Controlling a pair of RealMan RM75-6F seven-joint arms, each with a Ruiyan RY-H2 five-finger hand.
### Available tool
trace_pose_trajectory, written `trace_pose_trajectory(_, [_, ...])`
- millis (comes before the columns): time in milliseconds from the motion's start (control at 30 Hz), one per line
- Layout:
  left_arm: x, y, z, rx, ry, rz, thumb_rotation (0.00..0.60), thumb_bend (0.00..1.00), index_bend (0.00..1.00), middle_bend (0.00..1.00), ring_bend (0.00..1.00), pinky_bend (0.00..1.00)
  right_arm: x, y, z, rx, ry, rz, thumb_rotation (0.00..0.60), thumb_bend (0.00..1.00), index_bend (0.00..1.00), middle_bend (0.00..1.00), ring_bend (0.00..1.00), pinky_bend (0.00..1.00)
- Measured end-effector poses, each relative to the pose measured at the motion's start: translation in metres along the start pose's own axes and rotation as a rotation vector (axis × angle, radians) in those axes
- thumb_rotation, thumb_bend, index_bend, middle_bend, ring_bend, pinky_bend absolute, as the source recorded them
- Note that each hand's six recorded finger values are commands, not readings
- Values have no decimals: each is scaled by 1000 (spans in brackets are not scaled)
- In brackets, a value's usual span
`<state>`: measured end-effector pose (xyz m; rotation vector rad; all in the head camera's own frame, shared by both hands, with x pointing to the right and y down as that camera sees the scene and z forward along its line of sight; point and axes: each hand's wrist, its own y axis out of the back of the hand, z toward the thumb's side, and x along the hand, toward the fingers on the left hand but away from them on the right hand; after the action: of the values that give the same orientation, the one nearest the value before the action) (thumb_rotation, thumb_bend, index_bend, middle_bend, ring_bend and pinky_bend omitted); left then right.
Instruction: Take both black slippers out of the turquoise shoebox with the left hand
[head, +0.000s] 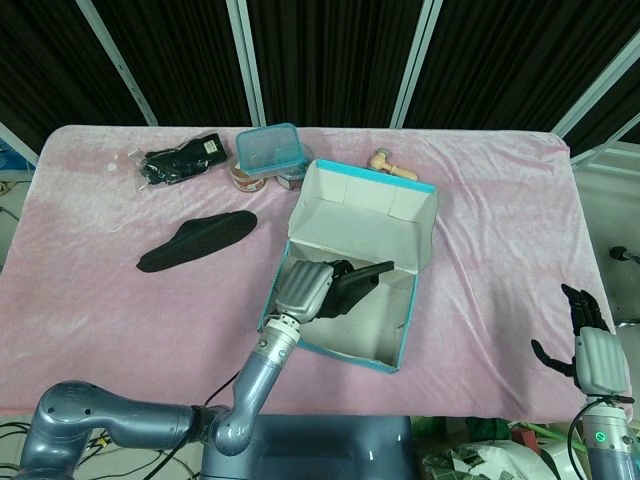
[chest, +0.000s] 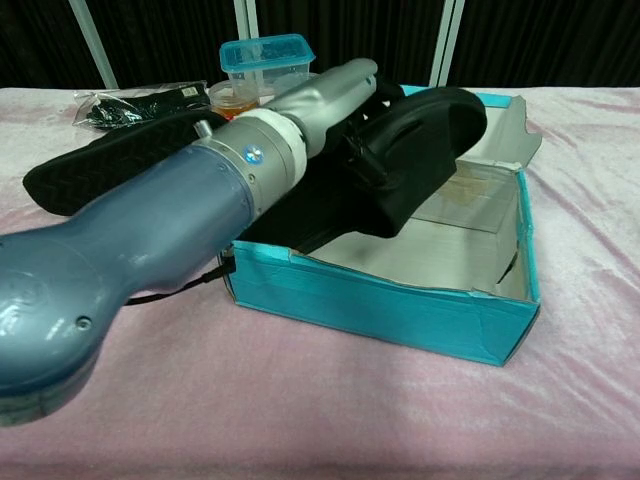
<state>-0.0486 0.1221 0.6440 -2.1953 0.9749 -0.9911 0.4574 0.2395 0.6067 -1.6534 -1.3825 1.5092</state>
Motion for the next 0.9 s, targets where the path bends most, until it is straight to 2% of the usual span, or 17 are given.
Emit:
trace_pose_trajectory(267, [-18, 46, -6, -75, -18, 48, 600, 361, 412, 570, 538, 628, -3, -1, 1, 0, 1, 6, 600, 168, 18, 90, 55, 243])
trace_pose_trajectory(433, [-37, 80, -30, -140, 10, 74, 600, 360, 406, 570, 536, 631, -7, -4, 2, -2, 7, 14, 600, 169, 18, 90, 55, 243])
trace_pose_trajectory(567, [-52, 95, -56, -200, 44, 67, 600, 359, 401, 567, 525, 630, -10, -5, 6, -2, 22, 17, 600, 169, 18, 90, 55, 243])
trace_pose_trajectory(700, [-70, 105, -98, -148, 125, 39, 600, 359, 401, 561, 516, 605, -12, -7, 7, -1, 24, 25, 600, 169, 18, 90, 55, 243])
trace_pose_trajectory(767, [-78, 105, -124, -104, 192, 26, 600, 359, 400, 555, 513, 599, -13, -9, 9, -2, 29, 29, 600, 168, 18, 90, 55, 243])
trace_pose_trajectory(900, [-79, 100, -159, -24, 294, 23, 600, 359, 396, 545, 500, 584, -14, -10, 12, -1, 37, 33, 600, 169, 18, 90, 55, 243])
